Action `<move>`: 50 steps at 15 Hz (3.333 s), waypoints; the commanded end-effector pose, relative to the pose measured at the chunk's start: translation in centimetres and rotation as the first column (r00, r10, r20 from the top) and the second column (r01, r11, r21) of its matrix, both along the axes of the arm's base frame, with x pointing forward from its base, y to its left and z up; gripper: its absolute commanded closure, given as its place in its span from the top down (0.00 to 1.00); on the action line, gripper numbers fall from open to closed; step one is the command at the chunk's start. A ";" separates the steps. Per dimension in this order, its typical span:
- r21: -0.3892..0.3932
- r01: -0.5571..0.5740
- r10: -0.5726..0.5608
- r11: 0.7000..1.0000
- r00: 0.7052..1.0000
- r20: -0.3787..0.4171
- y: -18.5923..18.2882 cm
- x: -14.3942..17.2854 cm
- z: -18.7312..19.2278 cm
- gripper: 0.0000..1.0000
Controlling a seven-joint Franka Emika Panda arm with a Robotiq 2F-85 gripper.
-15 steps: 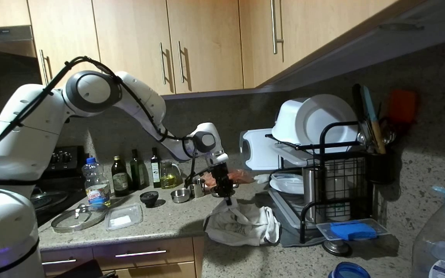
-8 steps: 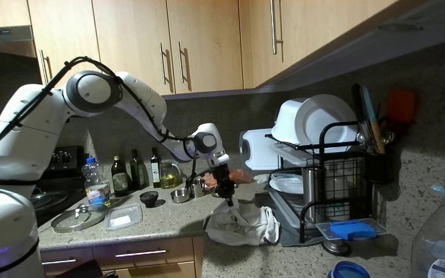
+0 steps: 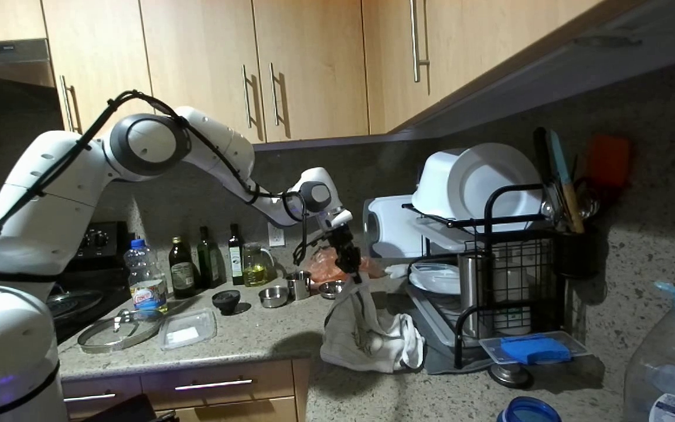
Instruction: Fold the towel
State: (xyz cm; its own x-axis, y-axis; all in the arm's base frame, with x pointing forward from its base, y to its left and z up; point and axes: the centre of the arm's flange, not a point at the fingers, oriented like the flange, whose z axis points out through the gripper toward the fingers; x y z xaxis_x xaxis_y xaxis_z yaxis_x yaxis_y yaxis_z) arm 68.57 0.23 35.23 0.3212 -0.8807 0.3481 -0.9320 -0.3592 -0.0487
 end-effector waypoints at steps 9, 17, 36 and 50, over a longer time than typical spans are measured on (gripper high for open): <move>-0.050 -0.092 0.084 0.994 0.986 -0.145 4.9 6.1 -5.4 0.02; -0.084 -0.138 0.116 0.987 0.967 -0.228 8.3 6.3 -9.8 0.02; -0.047 -0.087 0.073 0.995 0.967 -0.242 4.2 0.0 -5.4 1.00; 0.091 0.086 -0.068 0.992 0.980 -0.186 -3.7 0.7 -9.9 1.00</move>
State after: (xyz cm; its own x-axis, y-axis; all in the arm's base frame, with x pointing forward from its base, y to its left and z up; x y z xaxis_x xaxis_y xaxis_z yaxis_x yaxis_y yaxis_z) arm 68.54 -2.44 25.99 0.3502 -0.9089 0.2264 -0.9352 -0.3259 0.1382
